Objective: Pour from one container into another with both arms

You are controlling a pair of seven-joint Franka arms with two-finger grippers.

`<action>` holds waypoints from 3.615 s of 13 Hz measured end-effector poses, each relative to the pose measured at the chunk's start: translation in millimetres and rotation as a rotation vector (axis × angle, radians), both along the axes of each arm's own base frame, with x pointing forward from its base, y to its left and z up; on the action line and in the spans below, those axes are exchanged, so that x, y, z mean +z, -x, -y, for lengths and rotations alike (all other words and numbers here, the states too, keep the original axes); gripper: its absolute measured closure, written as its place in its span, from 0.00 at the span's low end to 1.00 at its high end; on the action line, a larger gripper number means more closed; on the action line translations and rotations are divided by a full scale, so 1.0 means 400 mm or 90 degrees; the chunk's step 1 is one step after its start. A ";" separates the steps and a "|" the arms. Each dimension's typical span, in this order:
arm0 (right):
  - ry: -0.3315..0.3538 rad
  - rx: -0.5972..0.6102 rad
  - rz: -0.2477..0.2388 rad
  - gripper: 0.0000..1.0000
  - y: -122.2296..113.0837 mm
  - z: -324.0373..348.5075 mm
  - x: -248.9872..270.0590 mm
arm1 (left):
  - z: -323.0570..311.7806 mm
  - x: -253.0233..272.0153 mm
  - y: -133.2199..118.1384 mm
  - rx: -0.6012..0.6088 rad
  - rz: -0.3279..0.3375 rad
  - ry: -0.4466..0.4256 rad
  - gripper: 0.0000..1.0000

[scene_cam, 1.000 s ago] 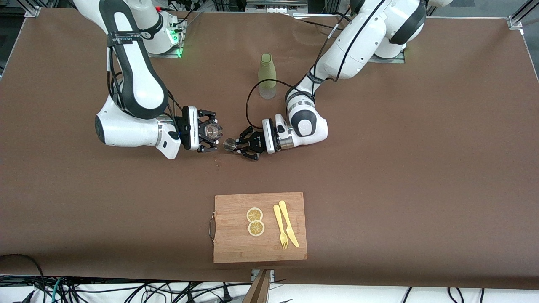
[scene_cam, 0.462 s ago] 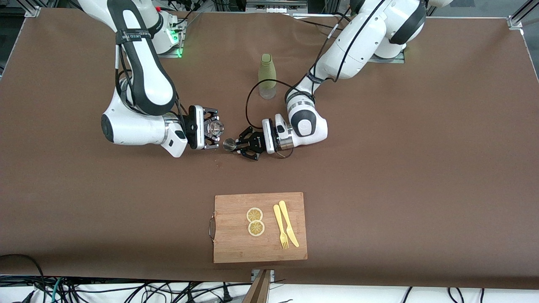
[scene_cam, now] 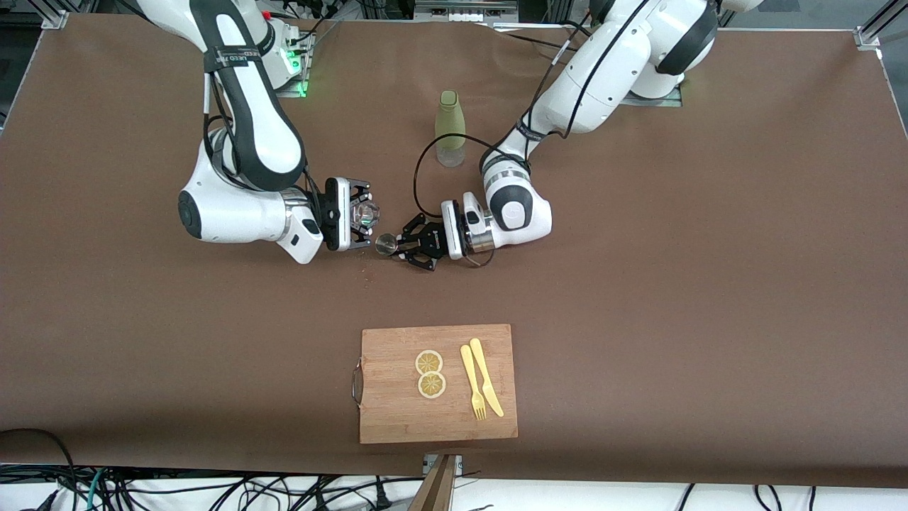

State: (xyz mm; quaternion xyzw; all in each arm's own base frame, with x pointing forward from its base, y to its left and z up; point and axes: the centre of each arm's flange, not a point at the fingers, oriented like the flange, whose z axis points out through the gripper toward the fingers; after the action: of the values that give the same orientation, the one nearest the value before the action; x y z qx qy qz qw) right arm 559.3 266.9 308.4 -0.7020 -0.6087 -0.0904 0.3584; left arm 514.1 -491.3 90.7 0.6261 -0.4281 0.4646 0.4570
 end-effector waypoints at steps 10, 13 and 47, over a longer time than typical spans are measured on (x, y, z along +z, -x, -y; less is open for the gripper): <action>0.022 -0.003 -0.008 0.78 0.009 -0.015 -0.019 | 0.001 0.002 -0.001 0.000 0.001 0.001 0.79; 0.050 -0.003 -0.016 0.77 0.010 -0.009 -0.025 | 0.002 0.002 0.001 0.000 0.000 0.001 0.79; 0.120 -0.029 -0.006 0.77 -0.037 -0.071 0.042 | 0.017 0.015 0.023 -0.008 -0.005 0.006 0.79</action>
State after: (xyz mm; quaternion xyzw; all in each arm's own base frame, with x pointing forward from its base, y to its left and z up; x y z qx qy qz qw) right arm 574.0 295.3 325.2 -0.7465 -0.5970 -0.0375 0.2912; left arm 504.7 -497.9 96.6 0.6231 -0.4282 0.4610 0.4646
